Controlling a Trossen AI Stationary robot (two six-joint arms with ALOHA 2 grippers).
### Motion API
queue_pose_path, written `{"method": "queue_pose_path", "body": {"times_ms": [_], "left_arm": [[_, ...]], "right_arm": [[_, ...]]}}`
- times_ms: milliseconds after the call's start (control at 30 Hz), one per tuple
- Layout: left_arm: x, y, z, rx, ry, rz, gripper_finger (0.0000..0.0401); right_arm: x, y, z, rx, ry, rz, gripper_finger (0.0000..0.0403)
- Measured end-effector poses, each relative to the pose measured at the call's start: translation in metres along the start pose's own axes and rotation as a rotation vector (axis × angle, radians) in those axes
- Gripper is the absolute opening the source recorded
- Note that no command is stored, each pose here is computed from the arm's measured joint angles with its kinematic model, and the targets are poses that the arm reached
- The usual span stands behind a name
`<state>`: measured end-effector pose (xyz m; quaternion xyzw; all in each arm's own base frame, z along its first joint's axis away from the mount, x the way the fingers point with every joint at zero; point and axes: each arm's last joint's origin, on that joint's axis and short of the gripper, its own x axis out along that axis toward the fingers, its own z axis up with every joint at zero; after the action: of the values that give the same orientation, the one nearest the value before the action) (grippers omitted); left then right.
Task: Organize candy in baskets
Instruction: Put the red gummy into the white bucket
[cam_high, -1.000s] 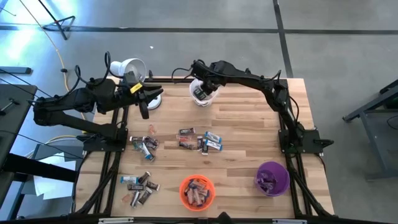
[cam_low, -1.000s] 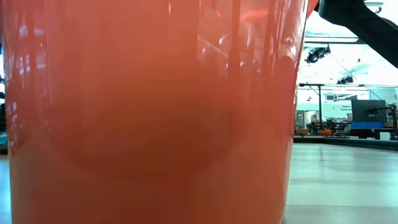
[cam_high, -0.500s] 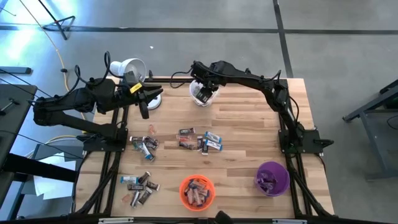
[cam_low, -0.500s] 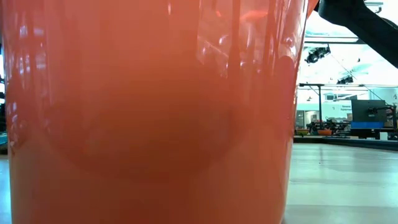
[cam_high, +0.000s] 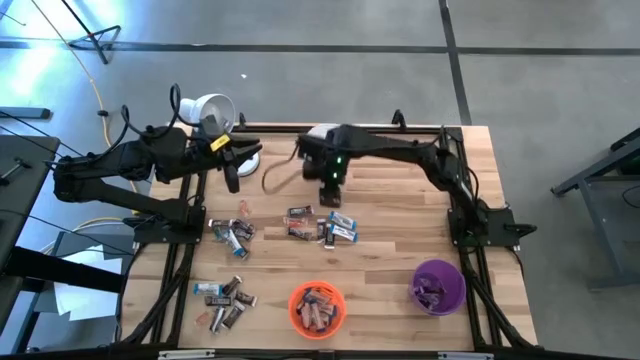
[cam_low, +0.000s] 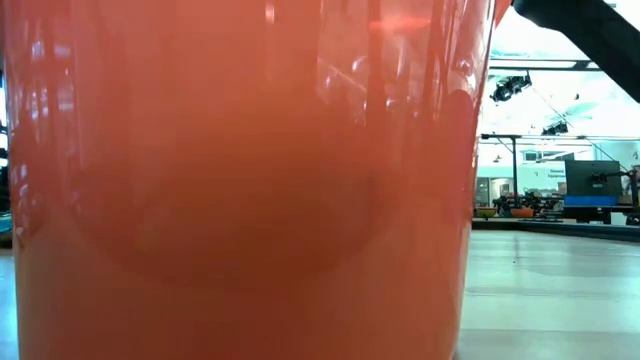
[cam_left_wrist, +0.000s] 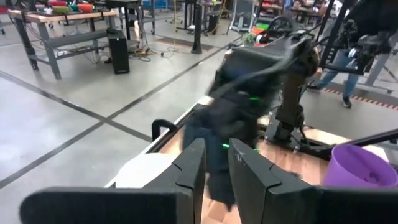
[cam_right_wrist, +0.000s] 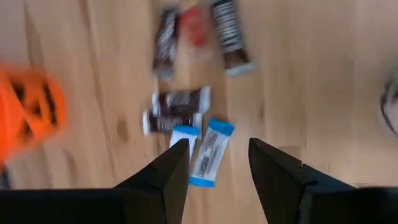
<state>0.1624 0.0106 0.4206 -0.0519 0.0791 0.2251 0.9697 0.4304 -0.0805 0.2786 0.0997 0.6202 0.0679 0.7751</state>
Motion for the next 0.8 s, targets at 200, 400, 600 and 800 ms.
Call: {"method": "queue_pose_path", "body": {"times_ms": [200,400,600,800], "left_arm": [[0.0,0.0,-0.003,0.013,0.028,0.004,0.0055],[0.0,0.0,-0.003,-0.004,0.037,-0.025,0.0055],[-0.001,-0.002,-0.007,-0.002,0.082,-0.106,0.0055],[-0.001,-0.002,-0.008,-0.004,0.099,-0.118,0.0055]], "right_arm": [[0.011,0.039,0.014,-0.239,-0.062,-0.194,0.016],[0.021,0.045,0.03,0.0,-0.208,-0.199,0.016],[0.041,0.042,0.034,0.201,-0.199,-0.182,0.016],[0.068,0.048,0.04,0.232,-0.185,-0.159,0.016]]}}
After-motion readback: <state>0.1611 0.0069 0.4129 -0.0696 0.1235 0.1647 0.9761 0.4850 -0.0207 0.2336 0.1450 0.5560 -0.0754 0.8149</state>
